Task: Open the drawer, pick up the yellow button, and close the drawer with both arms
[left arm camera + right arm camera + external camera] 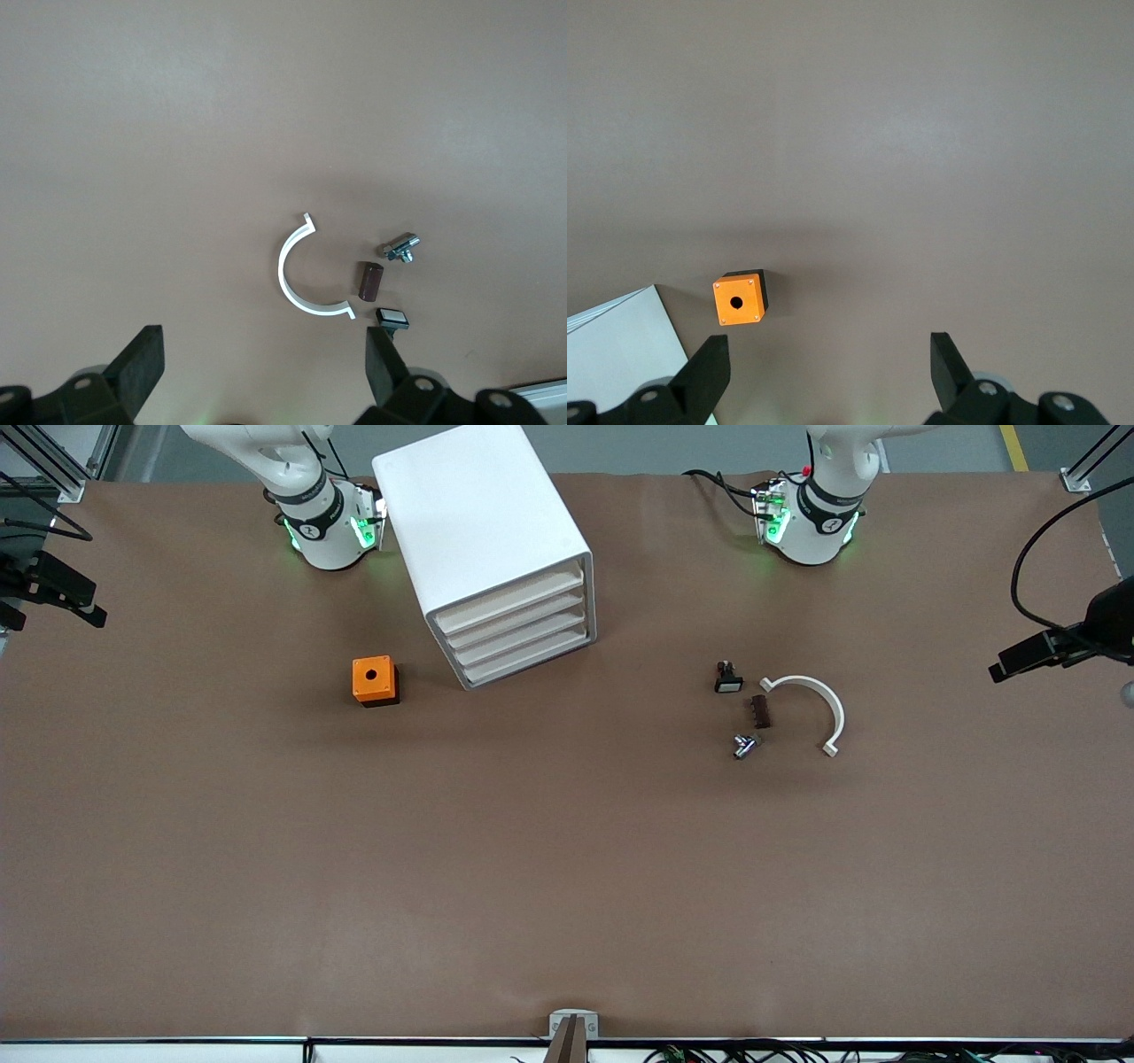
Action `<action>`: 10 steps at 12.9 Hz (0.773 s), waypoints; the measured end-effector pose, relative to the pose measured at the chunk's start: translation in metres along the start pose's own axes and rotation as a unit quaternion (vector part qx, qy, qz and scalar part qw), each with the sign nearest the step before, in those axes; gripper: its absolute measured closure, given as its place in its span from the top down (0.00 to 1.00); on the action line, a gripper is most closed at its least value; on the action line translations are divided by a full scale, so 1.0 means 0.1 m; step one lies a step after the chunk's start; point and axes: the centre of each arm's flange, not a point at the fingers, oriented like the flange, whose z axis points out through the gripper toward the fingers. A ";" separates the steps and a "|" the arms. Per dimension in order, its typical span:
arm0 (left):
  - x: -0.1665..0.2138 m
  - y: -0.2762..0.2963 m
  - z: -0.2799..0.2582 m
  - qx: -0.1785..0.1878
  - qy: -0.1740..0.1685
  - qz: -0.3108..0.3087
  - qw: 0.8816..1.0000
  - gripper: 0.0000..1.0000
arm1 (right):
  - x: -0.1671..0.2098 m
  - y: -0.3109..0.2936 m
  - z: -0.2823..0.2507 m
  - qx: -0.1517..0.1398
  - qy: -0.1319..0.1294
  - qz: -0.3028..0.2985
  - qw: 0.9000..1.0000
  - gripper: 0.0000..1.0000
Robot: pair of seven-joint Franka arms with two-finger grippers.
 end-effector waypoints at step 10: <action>0.35 0.74 1.17 0.021 -0.096 0.040 0.994 1.00 | 0.00 0.00 0.00 -0.001 0.001 0.000 1.000 1.00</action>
